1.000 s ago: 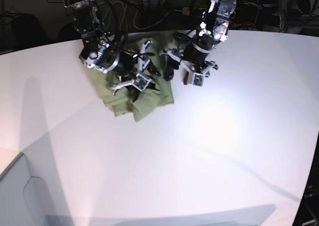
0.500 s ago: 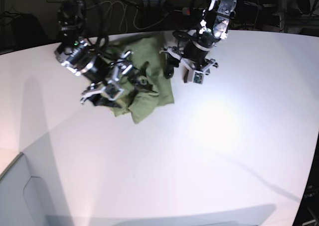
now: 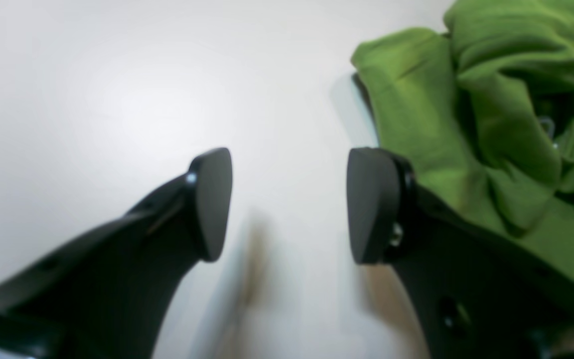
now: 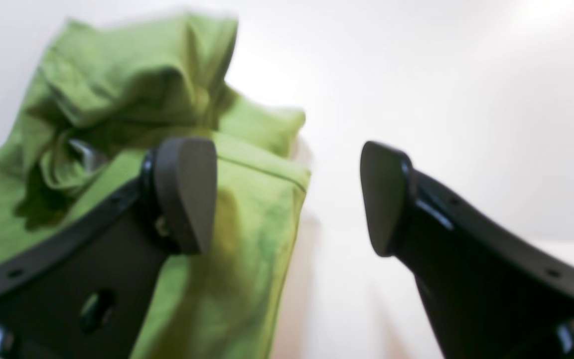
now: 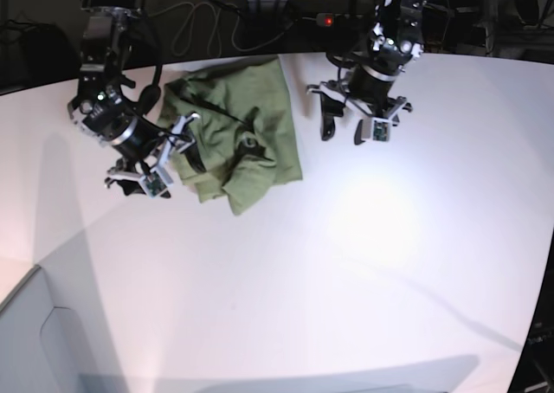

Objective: Fold the T-shirt properly

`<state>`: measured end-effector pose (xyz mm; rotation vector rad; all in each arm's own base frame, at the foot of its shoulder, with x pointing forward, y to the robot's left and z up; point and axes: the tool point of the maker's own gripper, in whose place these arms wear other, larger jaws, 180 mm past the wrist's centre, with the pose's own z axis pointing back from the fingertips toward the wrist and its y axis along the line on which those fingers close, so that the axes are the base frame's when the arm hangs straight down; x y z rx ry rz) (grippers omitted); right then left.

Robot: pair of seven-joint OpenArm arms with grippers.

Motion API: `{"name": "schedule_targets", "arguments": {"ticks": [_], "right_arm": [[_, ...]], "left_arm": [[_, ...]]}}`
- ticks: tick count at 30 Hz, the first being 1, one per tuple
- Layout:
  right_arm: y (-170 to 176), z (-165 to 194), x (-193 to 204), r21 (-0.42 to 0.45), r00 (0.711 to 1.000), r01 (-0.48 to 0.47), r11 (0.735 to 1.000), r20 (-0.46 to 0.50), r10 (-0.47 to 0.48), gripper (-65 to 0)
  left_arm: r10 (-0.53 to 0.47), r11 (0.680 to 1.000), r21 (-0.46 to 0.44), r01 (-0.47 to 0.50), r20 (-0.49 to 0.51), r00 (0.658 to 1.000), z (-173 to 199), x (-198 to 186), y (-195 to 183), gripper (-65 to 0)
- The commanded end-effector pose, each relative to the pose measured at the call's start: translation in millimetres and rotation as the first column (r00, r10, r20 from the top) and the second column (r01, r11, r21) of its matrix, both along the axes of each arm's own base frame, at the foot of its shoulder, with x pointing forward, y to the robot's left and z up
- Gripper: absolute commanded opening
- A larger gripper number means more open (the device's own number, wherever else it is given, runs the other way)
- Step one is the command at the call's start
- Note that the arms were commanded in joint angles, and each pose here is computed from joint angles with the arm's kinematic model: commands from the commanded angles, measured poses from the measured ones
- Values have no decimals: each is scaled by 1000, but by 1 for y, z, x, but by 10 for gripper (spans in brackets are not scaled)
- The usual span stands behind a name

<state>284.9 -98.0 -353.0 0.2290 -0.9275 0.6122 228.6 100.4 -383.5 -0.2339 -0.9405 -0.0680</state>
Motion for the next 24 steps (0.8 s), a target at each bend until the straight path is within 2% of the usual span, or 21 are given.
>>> {"name": "schedule_targets", "arguments": {"ticks": [1, 5, 7, 14, 16, 19, 24], "right_arm": [[7, 10, 2, 28, 999, -28, 999, 33, 27, -221], [9, 5, -4, 32, 999, -30, 999, 16, 30, -227], [11, 3, -8, 33, 999, -38, 999, 5, 37, -259], [31, -7, -24, 40, 994, -103, 994, -31, 104, -597], [37, -8, -27, 44, 992, -122, 992, -35, 123, -650], [44, -10, -36, 52, 988, -145, 988, -43, 147, -642], [49, 15, -45, 50, 985, -169, 984, 28, 167, -644]], "left_arm": [[5, 1000, -6, -5, 37, 999, 10, 3, 1, -297], [21, 1000, 1, -21, 45, 999, 14, 3, 8, -297], [24, 1000, 4, -24, 40, 999, 13, 0, 10, -297], [24, 1000, 7, -24, 49, 999, 16, 1, 11, -297], [23, 1000, 6, -23, 54, 998, 18, 1, 11, -297], [22, 1000, 5, -23, 58, 998, 20, 2, 10, -297], [25, 1000, 4, -25, 58, 998, 20, 2, 10, -297]]}}
